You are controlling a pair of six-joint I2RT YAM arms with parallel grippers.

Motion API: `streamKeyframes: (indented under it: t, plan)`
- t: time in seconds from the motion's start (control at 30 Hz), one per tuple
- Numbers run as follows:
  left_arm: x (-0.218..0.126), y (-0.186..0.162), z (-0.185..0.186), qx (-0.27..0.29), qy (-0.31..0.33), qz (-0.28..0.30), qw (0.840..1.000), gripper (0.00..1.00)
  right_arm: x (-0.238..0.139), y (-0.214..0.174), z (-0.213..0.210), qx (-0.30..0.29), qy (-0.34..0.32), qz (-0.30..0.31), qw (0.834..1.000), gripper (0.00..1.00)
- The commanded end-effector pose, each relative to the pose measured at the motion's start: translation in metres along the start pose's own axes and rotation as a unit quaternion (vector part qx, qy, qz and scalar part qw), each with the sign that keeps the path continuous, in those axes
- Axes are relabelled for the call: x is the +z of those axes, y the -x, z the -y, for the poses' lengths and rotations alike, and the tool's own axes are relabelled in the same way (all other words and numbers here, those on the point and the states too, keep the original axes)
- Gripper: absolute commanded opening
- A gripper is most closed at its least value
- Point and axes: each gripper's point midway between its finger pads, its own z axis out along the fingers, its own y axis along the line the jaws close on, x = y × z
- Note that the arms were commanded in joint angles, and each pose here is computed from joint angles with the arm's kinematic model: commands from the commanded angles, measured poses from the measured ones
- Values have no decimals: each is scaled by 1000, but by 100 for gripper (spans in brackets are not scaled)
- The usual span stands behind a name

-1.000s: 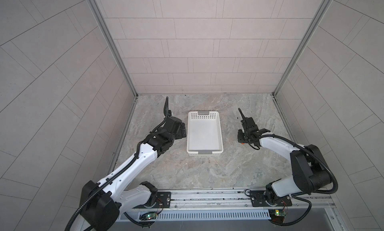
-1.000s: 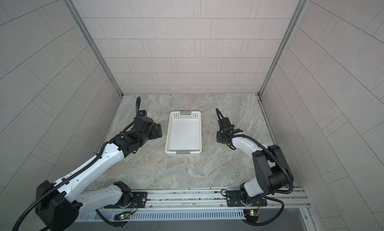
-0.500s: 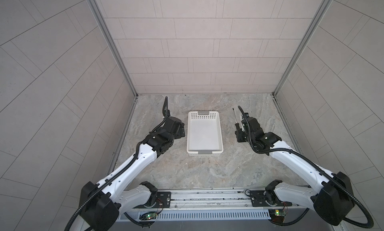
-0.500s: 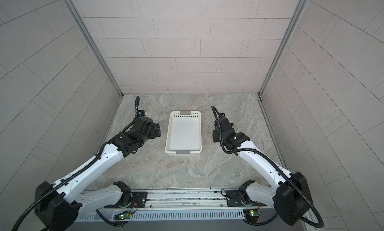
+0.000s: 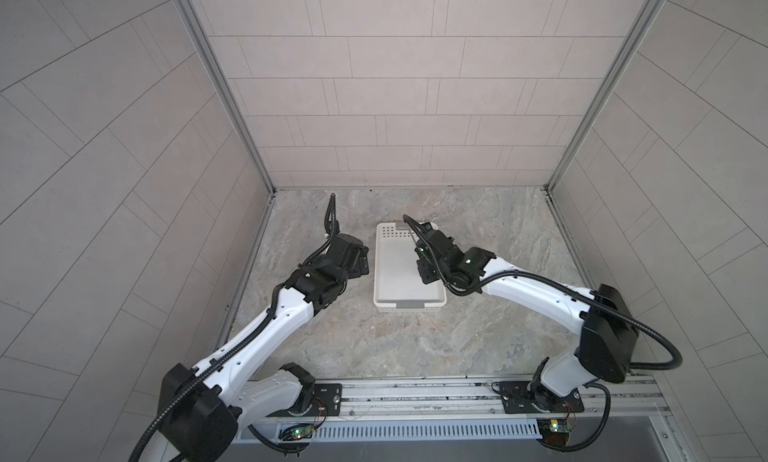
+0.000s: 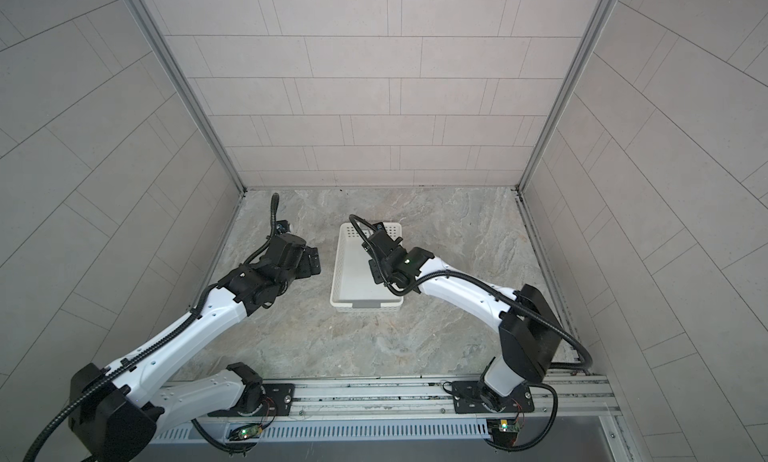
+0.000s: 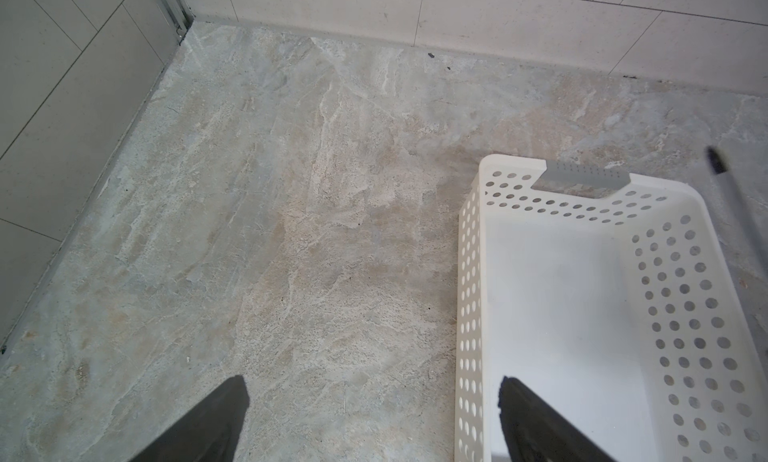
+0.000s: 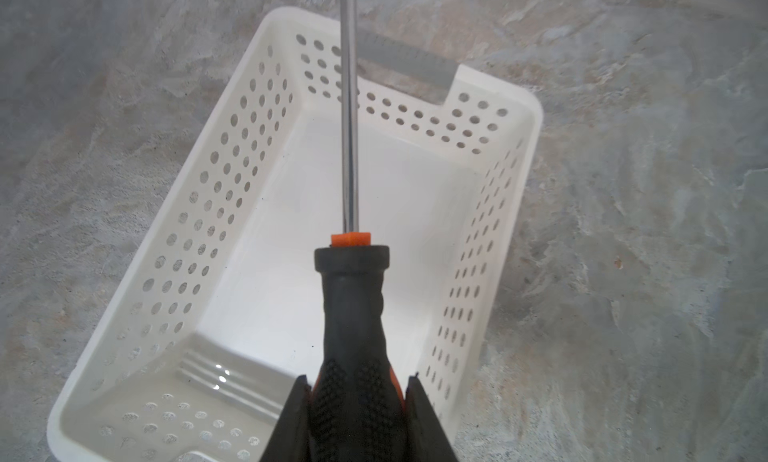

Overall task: Put the screwdriver in the bin
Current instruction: 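Lift the screwdriver with the right gripper and carry it over the basket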

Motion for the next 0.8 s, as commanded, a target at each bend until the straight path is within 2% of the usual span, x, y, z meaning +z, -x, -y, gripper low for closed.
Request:
streamKeyframes:
  t: [0.0,0.23,0.53,0.63,0.77]
  plan:
    - [-6,2,-7,-9,10,8,1000,100,12,2,-15,-5,-8,-5,1000,0]
    - [-6,2,-7,-12,12,6,1000,100,57,-14,-33,-21,-21,-44,999,0]
    - [-7,3,-6,-15,8,7,1000,100,78,-26,-22,-34,-63,-59,996,0]
    - [-9,3,-6,-15,6,9,1000,100,80,-29,-17,-43,-77,-61,994,2]
    - [-8,3,-8,-16,11,10,1000,100,80,-33,-13,-48,-83,-58,994,10]
